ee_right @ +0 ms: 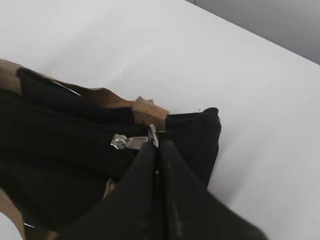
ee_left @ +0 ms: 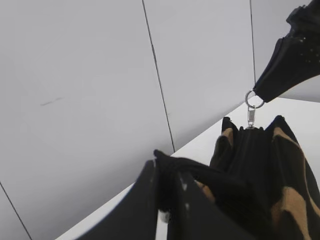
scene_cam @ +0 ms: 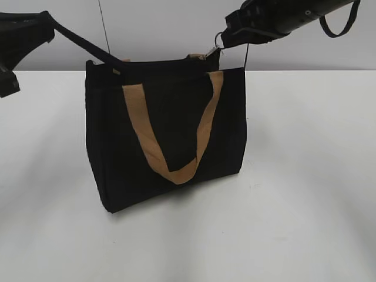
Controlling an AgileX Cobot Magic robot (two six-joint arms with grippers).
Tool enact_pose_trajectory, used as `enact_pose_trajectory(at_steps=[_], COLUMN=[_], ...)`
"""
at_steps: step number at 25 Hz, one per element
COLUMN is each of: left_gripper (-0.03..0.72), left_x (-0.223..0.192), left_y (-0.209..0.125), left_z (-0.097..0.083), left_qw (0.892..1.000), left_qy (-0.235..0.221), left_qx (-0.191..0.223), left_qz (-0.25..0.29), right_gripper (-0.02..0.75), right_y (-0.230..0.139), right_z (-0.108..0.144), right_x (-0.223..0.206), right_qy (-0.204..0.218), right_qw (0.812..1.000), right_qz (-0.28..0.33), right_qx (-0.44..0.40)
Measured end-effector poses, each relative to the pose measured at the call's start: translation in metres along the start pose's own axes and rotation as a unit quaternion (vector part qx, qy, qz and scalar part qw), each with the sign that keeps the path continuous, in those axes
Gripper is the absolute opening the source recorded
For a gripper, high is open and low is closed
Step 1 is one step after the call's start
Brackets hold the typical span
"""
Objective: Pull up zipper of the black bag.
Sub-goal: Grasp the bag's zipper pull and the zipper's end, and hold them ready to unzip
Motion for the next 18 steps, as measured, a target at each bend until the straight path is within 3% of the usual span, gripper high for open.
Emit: enact_pose_trajectory(at_steps=[7,10,13,18], left_gripper=[0.027,0.027,0.027,0.027], left_x=[-0.0006,-0.0015,-0.0015,-0.0015], left_y=[-0.001,-0.003,-0.0029,-0.0028], left_z=[-0.0002,0.0001,0.0006,0.0007], left_qw=[1.0,1.0,1.0,1.0], left_qy=[-0.001,-0.001,0.001,0.002], left_qx=[0.001,0.006,0.007,0.008], left_qz=[0.0,0.002,0.001,0.001], right_gripper=[0.004,0.048,0.156,0.442], right_y=[-0.0027,-0.0019,0.0001,0.0005], right_z=[0.0007,0.002,0.0017,0.0015], right_x=[0.0008,0.0011,0.0031,0.0033], right_qy=[0.01,0.015,0.016,0.016], right_qw=[1.0,1.0,0.999,0.999], right_qz=[0.011,0.009,0.002,0.0], right_qx=[-0.013,-0.021,-0.029,-0.032])
Point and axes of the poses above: a point on each arm's last joint axis where the gripper is mounted, x pointing back along that axis away from the gripper, z along the wrist's bending axis when the last joint is at zero, y = z × x, the point moved 3 cm from there along -x, pointing out along that axis toward the gripper, and after that the axes turned 5 degrees about -x, right-handed, at the moved point
